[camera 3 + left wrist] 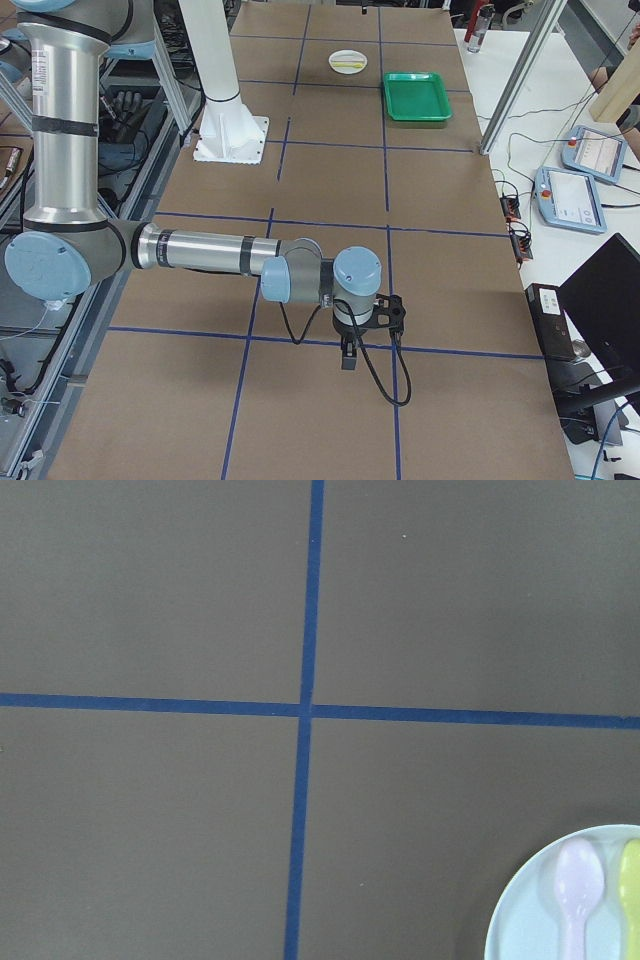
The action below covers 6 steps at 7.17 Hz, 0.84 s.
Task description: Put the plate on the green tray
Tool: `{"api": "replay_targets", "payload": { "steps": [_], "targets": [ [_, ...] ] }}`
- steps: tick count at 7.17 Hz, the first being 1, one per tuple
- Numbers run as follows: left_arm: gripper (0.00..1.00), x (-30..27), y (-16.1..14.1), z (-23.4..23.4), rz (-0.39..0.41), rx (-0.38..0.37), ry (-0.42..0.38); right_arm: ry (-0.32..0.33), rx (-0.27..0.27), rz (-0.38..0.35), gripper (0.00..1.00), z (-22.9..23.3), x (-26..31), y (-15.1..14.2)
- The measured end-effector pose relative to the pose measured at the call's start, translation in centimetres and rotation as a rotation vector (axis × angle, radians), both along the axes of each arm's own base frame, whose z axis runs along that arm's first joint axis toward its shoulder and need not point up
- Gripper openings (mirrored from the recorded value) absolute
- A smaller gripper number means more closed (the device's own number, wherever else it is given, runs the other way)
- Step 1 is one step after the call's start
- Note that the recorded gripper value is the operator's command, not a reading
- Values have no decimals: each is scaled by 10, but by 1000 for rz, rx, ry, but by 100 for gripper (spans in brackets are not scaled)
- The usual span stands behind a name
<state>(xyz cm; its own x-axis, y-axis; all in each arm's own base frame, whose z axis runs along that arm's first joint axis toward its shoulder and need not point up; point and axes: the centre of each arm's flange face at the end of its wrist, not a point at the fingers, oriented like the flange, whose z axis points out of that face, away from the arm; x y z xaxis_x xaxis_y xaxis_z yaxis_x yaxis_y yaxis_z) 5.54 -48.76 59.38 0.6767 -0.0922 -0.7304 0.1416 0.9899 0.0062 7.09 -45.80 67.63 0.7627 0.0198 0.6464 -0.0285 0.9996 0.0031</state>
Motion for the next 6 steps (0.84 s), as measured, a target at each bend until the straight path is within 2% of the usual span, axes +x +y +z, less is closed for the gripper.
{"api": "replay_targets", "payload": {
  "steps": [4, 6],
  "targets": [
    [100, 85, 19, 57, -21, -33, 68, 0, 1, 0, 100, -1, 0, 0],
    [100, 113, 28, 64, 5, -37, 76, 0, 1, 0, 100, -1, 0, 0]
  ]
}}
